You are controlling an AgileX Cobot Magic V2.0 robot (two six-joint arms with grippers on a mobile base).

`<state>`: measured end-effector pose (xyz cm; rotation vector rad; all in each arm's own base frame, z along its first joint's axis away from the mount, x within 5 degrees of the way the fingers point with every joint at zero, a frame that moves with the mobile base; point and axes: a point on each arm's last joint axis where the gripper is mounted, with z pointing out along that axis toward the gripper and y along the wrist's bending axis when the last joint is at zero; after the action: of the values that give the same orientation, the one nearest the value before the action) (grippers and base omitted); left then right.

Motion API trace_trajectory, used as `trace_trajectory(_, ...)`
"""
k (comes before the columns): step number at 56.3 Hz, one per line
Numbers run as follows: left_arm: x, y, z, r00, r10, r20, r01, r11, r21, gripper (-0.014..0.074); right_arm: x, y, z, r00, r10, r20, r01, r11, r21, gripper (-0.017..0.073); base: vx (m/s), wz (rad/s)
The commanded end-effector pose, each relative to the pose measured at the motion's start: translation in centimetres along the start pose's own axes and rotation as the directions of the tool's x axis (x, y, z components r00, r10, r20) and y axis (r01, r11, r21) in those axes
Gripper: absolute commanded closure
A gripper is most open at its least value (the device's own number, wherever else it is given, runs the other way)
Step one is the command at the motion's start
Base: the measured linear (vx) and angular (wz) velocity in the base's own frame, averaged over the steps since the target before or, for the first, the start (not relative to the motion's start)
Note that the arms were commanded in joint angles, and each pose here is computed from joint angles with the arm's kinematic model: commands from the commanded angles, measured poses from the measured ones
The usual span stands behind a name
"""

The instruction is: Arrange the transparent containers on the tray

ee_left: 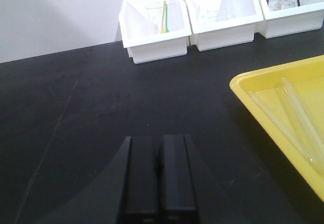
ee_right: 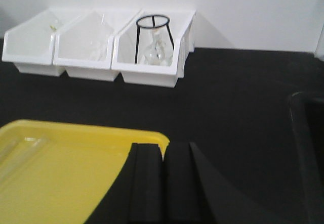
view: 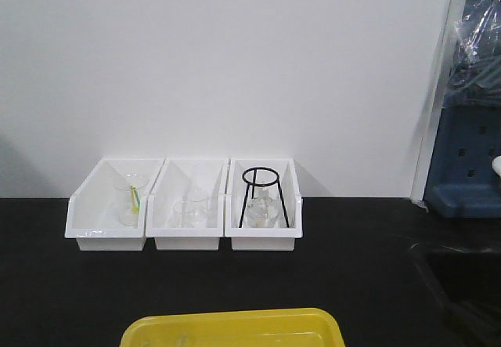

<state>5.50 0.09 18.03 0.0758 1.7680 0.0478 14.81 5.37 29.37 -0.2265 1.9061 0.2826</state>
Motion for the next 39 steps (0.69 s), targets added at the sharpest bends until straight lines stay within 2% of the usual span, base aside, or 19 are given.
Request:
trace_trajectory(1,0.2,-0.1,0.1,0.998,-0.008,0.069,0.008,1.000,0.005,0.0594,-1.5,0.4,-1.2,0.990,-0.109,0.092,0.112,0.993,-0.034,0.0571,0.00,0.00)
trace_trajectory(3,0.2,-0.1,0.1,0.998,-0.008,0.069,0.008,1.000,0.005,0.0594,-1.4,0.4,-1.6,0.984,-0.132,0.116,0.136,0.990,-0.031,0.0571,0.00,0.00)
trace_trajectory(5,0.2,-0.1,0.1,0.998,-0.008,0.069,0.008,1.000,0.005,0.0594,-1.1,0.2,-2.1,0.981,-0.131,0.145,0.136,0.991,-0.020,0.0571,0.00,0.00)
trace_trajectory(11,0.2,-0.1,0.1,0.998,-0.008,0.069,0.008,1.000,0.005,0.0594,1.2,-1.3,-3.2,0.971,-0.046,0.235,0.034,0.998,0.057,0.0571,0.00,0.00)
trace_trajectory(15,0.2,-0.1,0.1,0.998,-0.008,0.069,0.008,1.000,0.005,0.0594,3.4,-2.3,-4.0,0.956,-0.009,0.292,-0.028,0.992,0.123,0.0571,0.00,0.00)
trace_trajectory(24,0.2,-0.1,0.1,0.998,-0.008,0.069,0.008,1.000,0.005,0.0594,8.9,-3.7,-5.2,0.943,0.005,0.332,-0.099,0.958,0.268,0.0571,0.00,0.00)
trace_trajectory(30,0.2,-0.1,0.1,0.998,-0.008,0.069,0.008,1.000,0.005,0.0594,11.7,-4.2,-5.4,0.939,0.016,0.344,-0.136,0.934,0.330,0.0571,0.00,0.00)
trace_trajectory(34,0.2,-0.1,0.1,0.998,-0.008,0.069,0.008,1.000,0.005,0.0594,12.3,-4.2,-5.8,0.948,0.021,0.318,-0.141,0.922,0.359,0.0571,0.00,0.00)
trace_trajectory(39,0.2,-0.1,0.1,0.998,-0.008,0.069,0.008,1.000,0.005,0.0594,12.5,-4.2,-6.2,0.948,-0.021,0.319,-0.111,0.913,0.392,0.0571,0.00,0.00)
